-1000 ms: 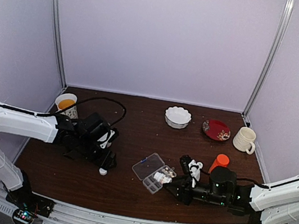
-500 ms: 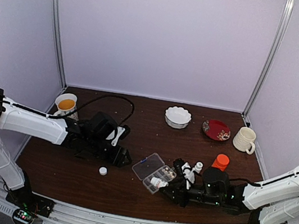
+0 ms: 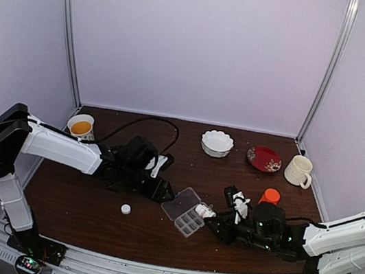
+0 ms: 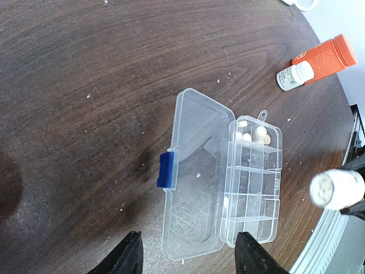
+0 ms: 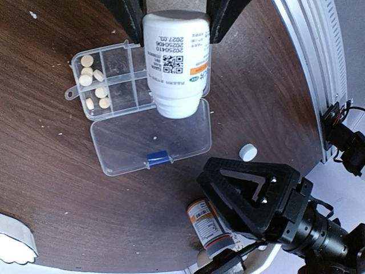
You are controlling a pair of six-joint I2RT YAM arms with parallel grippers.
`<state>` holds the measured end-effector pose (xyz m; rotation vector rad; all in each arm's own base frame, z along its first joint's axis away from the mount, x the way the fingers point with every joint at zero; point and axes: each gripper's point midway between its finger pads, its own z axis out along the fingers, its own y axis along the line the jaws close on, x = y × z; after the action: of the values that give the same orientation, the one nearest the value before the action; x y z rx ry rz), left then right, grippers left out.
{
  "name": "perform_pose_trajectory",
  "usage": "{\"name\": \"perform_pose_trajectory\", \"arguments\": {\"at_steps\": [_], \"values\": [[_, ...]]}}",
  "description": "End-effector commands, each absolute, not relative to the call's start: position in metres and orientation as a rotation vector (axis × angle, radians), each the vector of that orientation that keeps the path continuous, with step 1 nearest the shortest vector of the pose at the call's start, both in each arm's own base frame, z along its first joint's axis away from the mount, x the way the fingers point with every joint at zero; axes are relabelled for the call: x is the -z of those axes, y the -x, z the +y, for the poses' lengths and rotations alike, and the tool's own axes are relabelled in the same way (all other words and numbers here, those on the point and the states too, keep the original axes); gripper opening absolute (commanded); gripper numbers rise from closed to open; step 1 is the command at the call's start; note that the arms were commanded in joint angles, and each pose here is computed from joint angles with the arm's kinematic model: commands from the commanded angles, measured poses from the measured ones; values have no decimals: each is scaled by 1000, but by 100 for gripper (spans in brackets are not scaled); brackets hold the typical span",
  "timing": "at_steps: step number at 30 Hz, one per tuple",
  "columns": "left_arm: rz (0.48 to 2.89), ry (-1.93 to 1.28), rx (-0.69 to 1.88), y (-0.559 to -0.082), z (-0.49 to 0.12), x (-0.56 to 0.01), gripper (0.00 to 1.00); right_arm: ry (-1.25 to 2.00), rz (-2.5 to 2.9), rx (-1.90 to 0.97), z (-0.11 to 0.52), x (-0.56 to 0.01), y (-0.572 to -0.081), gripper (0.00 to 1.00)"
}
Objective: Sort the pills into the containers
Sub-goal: Pour the pill into the compartment of the pill container.
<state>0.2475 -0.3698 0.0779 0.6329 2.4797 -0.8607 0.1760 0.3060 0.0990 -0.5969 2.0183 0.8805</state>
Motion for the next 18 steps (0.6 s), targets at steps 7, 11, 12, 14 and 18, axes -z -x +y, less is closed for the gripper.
{"name": "perform_pose_trajectory", "arguments": {"at_steps": [7, 11, 12, 14, 18], "values": [[2452, -697, 894, -255, -387, -79, 54, 509, 2095, -753, 286, -83, -191, 0], [2484, -708, 867, -256, -387, -72, 53, 521, 2109, -759, 290, -80, -191, 0], [2491, -711, 868, -256, -388, -71, 53, 520, 2109, -761, 291, -80, -191, 0], [2509, -712, 864, -256, -388, -68, 53, 525, 2115, -760, 293, -79, -192, 0], [2566, -635, 849, -262, -377, -57, 52, 538, 2122, -763, 296, -79, -191, 0]]}}
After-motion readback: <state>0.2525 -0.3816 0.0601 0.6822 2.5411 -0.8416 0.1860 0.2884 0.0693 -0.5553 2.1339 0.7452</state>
